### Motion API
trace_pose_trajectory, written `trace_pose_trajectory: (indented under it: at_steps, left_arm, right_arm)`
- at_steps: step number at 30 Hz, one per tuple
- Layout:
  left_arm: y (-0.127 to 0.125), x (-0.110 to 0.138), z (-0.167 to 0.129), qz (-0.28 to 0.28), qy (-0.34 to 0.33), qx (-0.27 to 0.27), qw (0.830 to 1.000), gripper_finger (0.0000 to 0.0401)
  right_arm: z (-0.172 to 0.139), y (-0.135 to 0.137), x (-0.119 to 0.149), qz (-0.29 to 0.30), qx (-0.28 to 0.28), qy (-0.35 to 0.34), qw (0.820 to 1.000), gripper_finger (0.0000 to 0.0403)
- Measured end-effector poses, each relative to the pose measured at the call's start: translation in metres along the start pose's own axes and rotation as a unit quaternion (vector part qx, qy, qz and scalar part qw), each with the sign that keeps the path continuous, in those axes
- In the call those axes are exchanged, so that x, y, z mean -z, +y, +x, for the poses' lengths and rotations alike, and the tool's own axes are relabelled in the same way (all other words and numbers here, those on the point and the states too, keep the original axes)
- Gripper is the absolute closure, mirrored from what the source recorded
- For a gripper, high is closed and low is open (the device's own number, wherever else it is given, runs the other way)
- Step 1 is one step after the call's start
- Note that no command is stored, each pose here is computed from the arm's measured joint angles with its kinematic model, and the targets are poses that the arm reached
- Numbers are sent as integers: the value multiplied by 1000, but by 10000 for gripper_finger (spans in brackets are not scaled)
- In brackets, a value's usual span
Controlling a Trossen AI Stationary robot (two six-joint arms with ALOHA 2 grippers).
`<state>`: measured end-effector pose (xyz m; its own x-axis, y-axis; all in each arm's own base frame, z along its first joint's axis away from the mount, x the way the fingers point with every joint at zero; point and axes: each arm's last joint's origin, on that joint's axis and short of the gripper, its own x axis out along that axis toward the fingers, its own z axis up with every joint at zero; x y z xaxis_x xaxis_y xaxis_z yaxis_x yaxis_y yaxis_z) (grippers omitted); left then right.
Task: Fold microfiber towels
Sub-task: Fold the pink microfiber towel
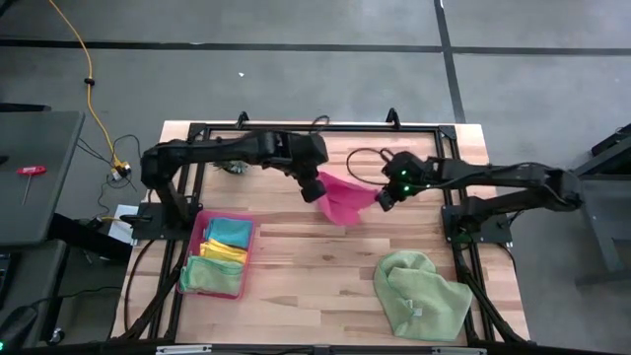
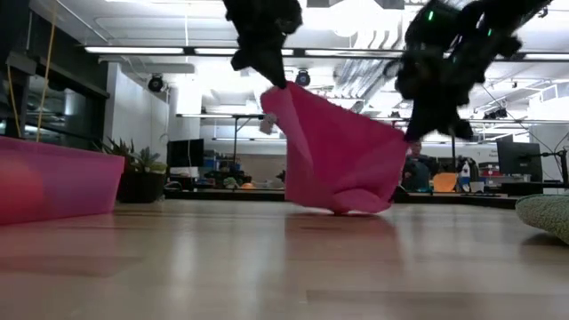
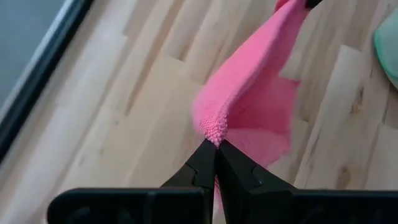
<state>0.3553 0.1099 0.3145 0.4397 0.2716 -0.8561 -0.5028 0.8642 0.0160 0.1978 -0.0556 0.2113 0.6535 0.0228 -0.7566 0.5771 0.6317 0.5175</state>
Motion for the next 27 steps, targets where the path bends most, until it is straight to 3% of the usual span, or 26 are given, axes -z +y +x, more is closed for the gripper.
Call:
trace_pose_trajectory:
  at_steps: [7, 14, 20, 27]
  left_arm:
    - [26, -1, -37, -22, -42, -8, 999, 401]
    - [46, 1, -67, -47, -80, -15, 996, 401]
    - [60, 7, -77, -93, -70, -29, 993, 401]
    - [55, 26, -47, -129, 55, -25, 990, 401]
  right_arm:
    - [-71, 29, -17, -58, 16, -55, 997, 402]
    - [-109, 44, -28, -115, 94, -28, 989, 402]
    - [-102, 38, -21, -100, 113, 38, 988, 402]
    - [-67, 12, 6, -48, 131, 128, 982, 403]
